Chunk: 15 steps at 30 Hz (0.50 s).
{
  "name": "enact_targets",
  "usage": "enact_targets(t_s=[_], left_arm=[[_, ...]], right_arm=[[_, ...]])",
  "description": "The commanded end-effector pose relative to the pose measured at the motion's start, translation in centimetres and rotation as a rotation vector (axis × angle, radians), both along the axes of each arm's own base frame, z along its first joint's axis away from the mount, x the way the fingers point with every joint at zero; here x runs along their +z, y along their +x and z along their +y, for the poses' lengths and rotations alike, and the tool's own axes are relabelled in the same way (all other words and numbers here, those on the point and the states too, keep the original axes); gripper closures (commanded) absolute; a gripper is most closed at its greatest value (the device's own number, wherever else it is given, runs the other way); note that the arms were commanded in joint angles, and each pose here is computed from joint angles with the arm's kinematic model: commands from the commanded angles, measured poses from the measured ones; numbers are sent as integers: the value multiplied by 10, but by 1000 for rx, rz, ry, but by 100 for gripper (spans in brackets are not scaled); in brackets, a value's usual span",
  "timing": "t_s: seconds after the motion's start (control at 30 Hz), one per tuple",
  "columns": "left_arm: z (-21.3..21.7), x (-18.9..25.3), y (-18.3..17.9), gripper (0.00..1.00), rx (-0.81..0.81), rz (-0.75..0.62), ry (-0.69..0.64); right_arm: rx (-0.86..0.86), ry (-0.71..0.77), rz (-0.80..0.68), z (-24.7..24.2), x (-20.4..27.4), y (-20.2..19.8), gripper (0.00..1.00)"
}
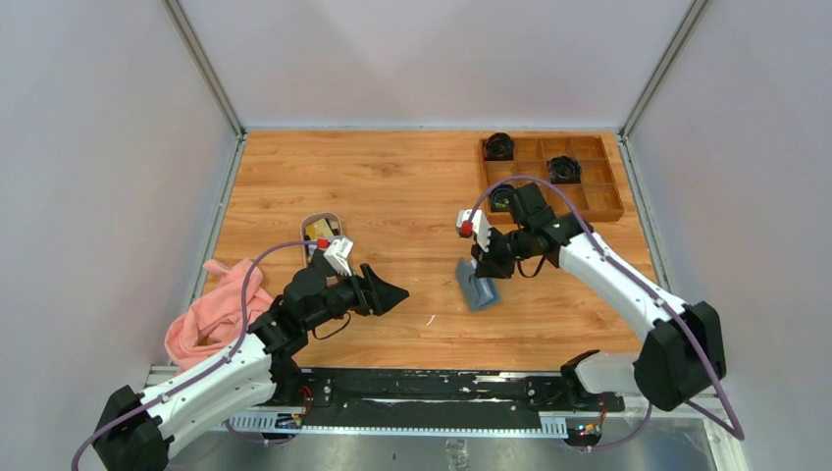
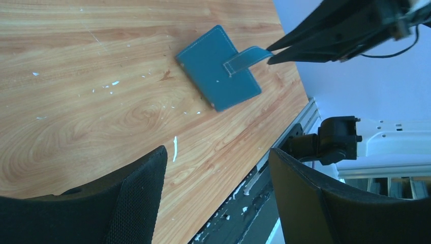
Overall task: Put the credit cards into the card holder
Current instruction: Open the card holder at the center of the board.
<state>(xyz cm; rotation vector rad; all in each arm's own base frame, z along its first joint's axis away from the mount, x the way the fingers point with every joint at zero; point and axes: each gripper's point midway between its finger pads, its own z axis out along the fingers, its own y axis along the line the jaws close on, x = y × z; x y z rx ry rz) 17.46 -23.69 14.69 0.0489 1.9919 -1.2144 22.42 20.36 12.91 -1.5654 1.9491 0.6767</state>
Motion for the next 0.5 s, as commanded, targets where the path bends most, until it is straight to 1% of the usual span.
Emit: enact_targets(t_s=[0.0,0.1,0.17,0.27,0.37,0.43,0.47], left_arm=[[-1,4,0,23,-3,-44,-2],[0,3,1,23,2,-39,-2],[0,1,1,23,5,-31,1],[-1,-2,1,23,4,-18,4],[-1,-3,1,23,6,-16,7],[0,0,2,23,14,-25,3],[2,0,2,24,22,-27,-3]], right_arm=[[103,143,-52,17,40,-19,98],[46,93,-51,11,26,-9,98],[13,41,-9,9,7,-2,95],[56,58,119,20,-2,-14,94],[104,69,148,38,1,-24,93],[148,67,165,53,1,-33,89],[169,72,189,61,1,-39,84]])
